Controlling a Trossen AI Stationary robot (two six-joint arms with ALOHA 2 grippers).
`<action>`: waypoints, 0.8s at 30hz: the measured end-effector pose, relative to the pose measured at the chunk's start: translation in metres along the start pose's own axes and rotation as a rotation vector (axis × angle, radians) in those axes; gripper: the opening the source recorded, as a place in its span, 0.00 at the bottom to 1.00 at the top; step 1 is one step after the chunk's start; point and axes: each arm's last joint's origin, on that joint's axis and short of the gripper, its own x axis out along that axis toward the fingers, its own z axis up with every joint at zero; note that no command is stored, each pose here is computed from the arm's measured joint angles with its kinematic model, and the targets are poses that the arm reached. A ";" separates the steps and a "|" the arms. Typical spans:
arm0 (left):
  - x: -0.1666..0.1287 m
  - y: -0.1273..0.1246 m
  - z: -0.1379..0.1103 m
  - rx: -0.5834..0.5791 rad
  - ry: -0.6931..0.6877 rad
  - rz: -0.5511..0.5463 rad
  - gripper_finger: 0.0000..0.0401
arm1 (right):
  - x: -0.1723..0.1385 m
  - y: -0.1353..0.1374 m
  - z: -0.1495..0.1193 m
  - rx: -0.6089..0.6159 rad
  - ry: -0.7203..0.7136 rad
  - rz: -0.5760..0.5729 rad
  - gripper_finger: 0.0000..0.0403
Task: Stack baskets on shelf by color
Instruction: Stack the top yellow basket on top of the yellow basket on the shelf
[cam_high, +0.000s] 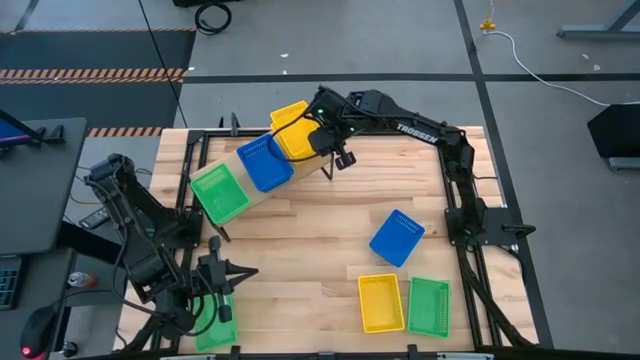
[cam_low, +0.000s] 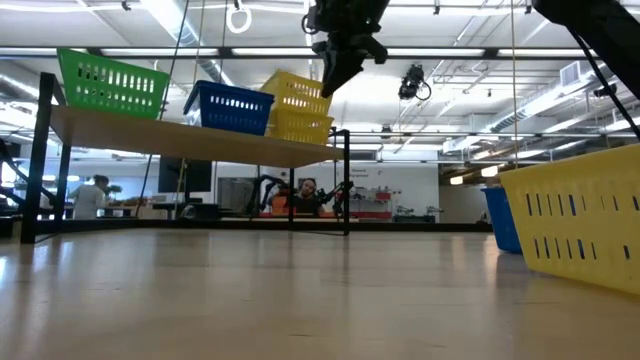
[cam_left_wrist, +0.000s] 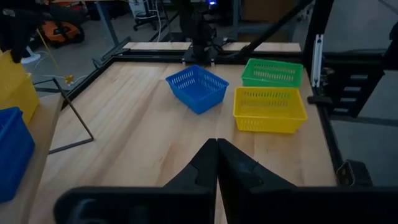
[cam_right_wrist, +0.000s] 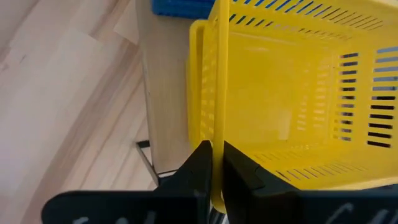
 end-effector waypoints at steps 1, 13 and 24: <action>0.000 -0.001 0.001 -0.011 -0.005 -0.002 0.04 | 0.003 0.001 -0.001 -0.001 0.007 0.007 0.08; 0.000 -0.002 0.003 -0.031 -0.024 0.002 0.05 | 0.011 0.001 -0.004 0.001 0.016 0.012 0.09; 0.000 -0.002 0.002 -0.032 -0.024 0.002 0.06 | 0.010 -0.001 -0.003 0.020 0.026 -0.018 0.29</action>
